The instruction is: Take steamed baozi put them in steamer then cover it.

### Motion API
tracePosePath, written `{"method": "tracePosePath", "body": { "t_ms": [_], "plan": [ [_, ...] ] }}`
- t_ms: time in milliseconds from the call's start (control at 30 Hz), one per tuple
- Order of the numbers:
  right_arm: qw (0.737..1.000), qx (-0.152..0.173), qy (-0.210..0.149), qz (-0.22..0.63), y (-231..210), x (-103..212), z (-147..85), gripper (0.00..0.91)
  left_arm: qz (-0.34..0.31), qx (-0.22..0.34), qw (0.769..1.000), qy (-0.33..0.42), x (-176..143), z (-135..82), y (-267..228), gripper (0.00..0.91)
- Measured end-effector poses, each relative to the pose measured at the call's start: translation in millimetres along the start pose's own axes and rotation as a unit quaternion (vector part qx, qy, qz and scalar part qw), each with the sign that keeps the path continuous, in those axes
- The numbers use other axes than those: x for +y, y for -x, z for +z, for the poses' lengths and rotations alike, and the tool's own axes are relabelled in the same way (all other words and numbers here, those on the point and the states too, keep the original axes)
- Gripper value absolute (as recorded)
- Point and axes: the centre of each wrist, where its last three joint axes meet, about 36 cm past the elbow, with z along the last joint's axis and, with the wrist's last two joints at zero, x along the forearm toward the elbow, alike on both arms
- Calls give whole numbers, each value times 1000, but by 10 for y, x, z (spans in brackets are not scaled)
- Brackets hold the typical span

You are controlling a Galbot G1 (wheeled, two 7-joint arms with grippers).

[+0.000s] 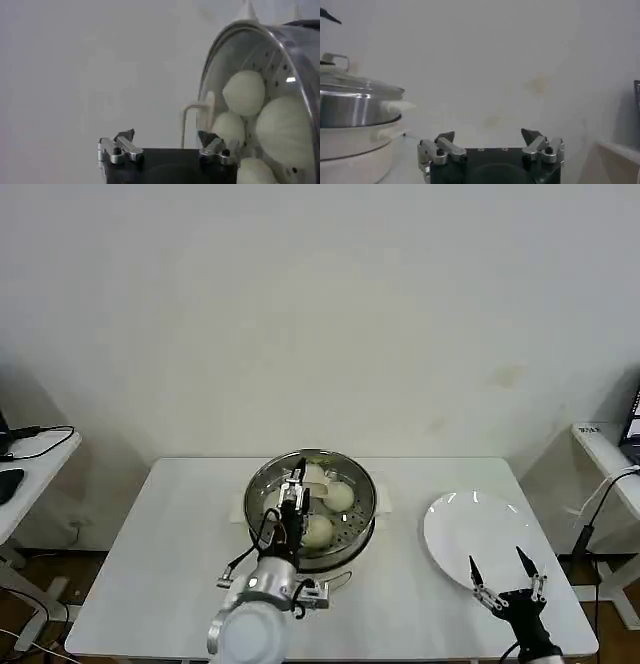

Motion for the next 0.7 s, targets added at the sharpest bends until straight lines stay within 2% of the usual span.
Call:
{"method": "tracePosePath", "body": {
  "t_ms": [300,533,700],
  "plan": [
    [1000,1,0,1,-11,-10,22,907,-28,-21,998,-49,188,143,-226,907],
    [1000,2,2,-5,-3,15,33,907,-39,-42,978,-201,164,382,-421,907],
    [1000,3,3,-10,12,38,43,907,-49,-43,937,-344,23,645,-605,907]
  ]
}}
